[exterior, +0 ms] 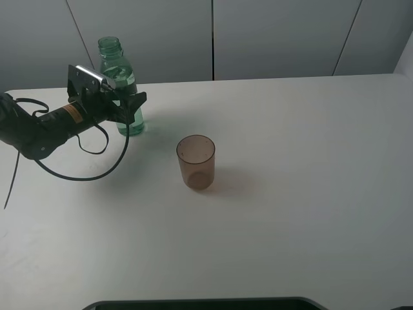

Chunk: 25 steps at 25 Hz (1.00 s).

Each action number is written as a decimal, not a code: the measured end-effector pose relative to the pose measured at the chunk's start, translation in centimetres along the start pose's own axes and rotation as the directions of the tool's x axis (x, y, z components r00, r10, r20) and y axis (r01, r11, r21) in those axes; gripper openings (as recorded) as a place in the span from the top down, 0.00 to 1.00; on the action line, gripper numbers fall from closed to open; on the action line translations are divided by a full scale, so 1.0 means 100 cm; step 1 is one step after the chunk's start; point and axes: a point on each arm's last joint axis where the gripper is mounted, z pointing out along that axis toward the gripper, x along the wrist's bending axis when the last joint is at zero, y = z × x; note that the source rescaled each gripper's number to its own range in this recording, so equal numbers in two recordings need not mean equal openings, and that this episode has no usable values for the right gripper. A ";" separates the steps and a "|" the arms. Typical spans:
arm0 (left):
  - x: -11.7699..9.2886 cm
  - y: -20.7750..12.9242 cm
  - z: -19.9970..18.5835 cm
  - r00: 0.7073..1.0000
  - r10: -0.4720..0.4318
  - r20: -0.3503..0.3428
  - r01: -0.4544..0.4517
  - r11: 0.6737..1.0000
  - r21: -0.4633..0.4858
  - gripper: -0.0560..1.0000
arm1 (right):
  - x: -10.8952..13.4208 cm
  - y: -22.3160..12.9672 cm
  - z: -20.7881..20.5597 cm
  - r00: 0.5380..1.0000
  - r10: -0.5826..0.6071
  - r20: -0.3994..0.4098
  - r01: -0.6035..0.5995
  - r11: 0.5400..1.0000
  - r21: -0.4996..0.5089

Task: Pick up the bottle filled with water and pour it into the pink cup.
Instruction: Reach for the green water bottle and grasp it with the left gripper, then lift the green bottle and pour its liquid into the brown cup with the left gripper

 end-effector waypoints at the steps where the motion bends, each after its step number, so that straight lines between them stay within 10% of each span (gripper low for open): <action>1: 0.000 0.000 0.000 1.000 0.000 0.000 0.000 1.000 0.000 0.93 | 0.000 0.000 0.000 1.000 0.000 0.000 0.000 1.000 0.000; 25: 0.004 0.013 0.003 0.999 0.036 -0.005 -0.035 0.999 0.021 0.93 | 0.000 0.000 0.000 1.000 -0.002 0.000 0.002 1.000 0.000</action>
